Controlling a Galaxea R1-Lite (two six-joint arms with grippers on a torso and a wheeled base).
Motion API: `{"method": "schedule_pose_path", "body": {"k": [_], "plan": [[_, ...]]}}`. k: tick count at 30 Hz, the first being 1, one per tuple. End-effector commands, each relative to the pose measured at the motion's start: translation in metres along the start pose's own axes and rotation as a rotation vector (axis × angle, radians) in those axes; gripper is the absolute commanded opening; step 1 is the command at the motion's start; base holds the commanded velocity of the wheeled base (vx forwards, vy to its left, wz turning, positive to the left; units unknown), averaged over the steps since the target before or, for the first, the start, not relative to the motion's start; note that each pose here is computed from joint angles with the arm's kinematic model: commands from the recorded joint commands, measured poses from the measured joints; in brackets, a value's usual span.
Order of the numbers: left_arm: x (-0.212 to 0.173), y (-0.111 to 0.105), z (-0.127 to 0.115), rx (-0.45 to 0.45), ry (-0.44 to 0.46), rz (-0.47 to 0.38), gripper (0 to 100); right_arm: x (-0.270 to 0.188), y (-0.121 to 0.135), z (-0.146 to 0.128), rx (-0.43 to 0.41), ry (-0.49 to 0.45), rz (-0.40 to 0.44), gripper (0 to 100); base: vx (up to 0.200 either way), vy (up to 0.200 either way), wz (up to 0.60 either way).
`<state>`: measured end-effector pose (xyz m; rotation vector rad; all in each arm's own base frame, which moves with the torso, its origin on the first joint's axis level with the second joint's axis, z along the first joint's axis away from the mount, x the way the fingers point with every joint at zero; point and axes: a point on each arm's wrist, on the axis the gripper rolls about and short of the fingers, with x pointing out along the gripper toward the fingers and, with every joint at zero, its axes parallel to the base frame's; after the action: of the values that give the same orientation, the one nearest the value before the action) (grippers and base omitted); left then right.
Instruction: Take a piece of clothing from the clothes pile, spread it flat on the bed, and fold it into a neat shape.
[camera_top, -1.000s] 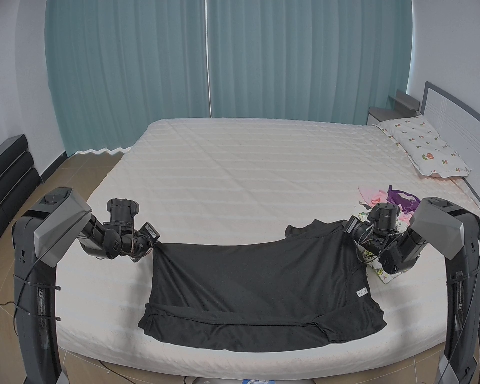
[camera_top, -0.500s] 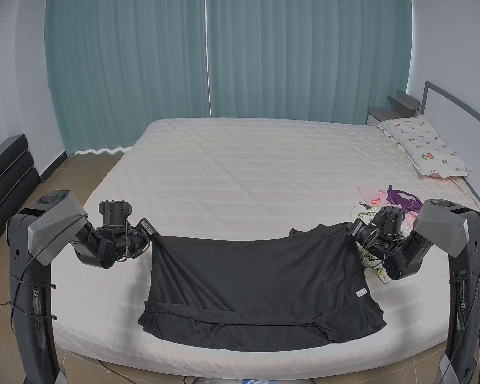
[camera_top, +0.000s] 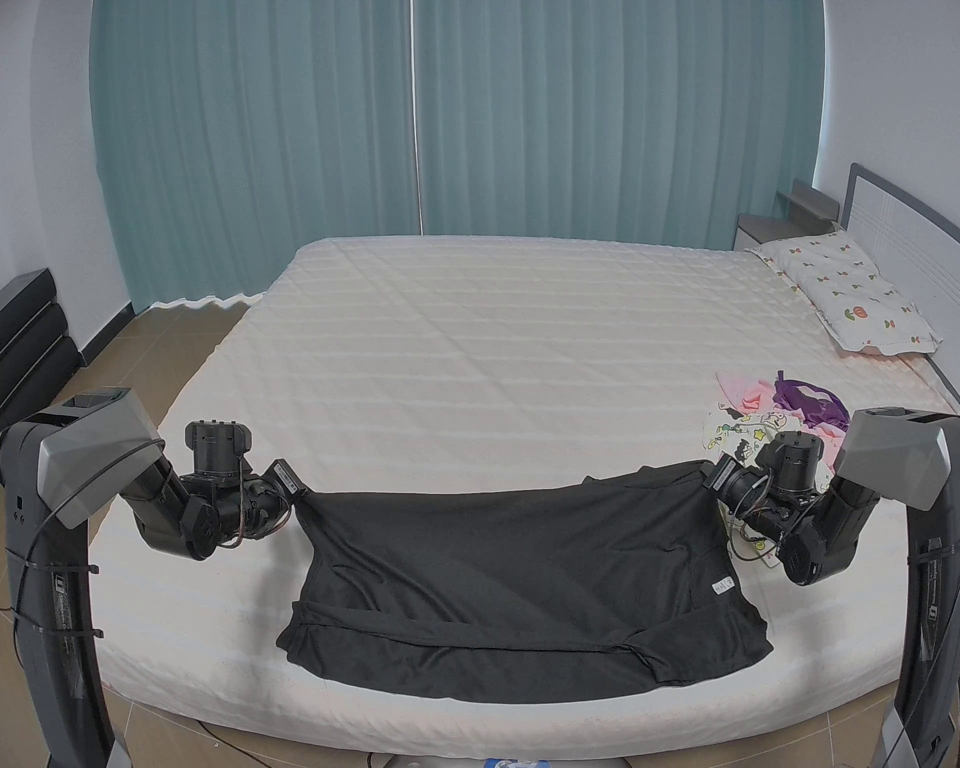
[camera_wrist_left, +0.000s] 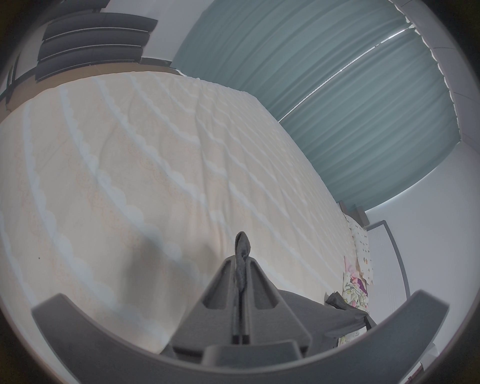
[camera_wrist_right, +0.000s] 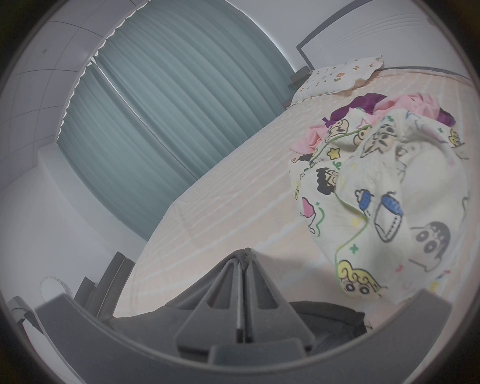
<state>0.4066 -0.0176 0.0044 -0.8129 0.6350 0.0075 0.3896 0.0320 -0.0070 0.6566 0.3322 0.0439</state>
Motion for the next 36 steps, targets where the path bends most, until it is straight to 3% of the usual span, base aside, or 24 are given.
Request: {"method": "schedule_pose_path", "body": {"k": [1,7,14,19,33,34,35,36], "plan": [[-0.025,-0.007,-0.002,0.014,0.013,-0.009,0,-0.03,-0.003,-0.005,0.0,0.027,0.002,0,0.0,0.0,0.0],[-0.036,0.015,-0.027,0.091,0.098,0.067,0,-0.064,-0.015,-0.036,-0.018,0.122,-0.028,0,0.0,0.0,0.0],[-0.044,0.029,-0.044,0.079,0.157,0.121,0,-0.096,-0.025,-0.062,-0.025,0.253,-0.105,0,0.0,0.0,0.0],[-0.049,0.036,-0.053,0.078,0.189,0.148,0,-0.11,-0.032,-0.073,-0.099,0.328,-0.14,0,0.0,0.0,0.0],[-0.06,0.045,-0.064,0.135,0.233,0.185,0,-0.118,-0.035,-0.077,-0.106,0.361,-0.168,0,0.0,0.0,0.0],[-0.06,0.045,-0.064,0.135,0.233,0.185,0,-0.118,-0.035,-0.077,-0.106,0.361,-0.168,100,0.0,0.0,0.0],[-0.06,0.046,-0.065,0.141,0.235,0.19,100,-0.118,-0.036,-0.077,-0.106,0.362,-0.168,100,0.0,0.0,0.0],[-0.061,0.046,-0.065,0.14,0.236,0.191,100,-0.119,-0.035,-0.076,-0.104,0.361,-0.167,100,0.0,0.0,0.0]]}}
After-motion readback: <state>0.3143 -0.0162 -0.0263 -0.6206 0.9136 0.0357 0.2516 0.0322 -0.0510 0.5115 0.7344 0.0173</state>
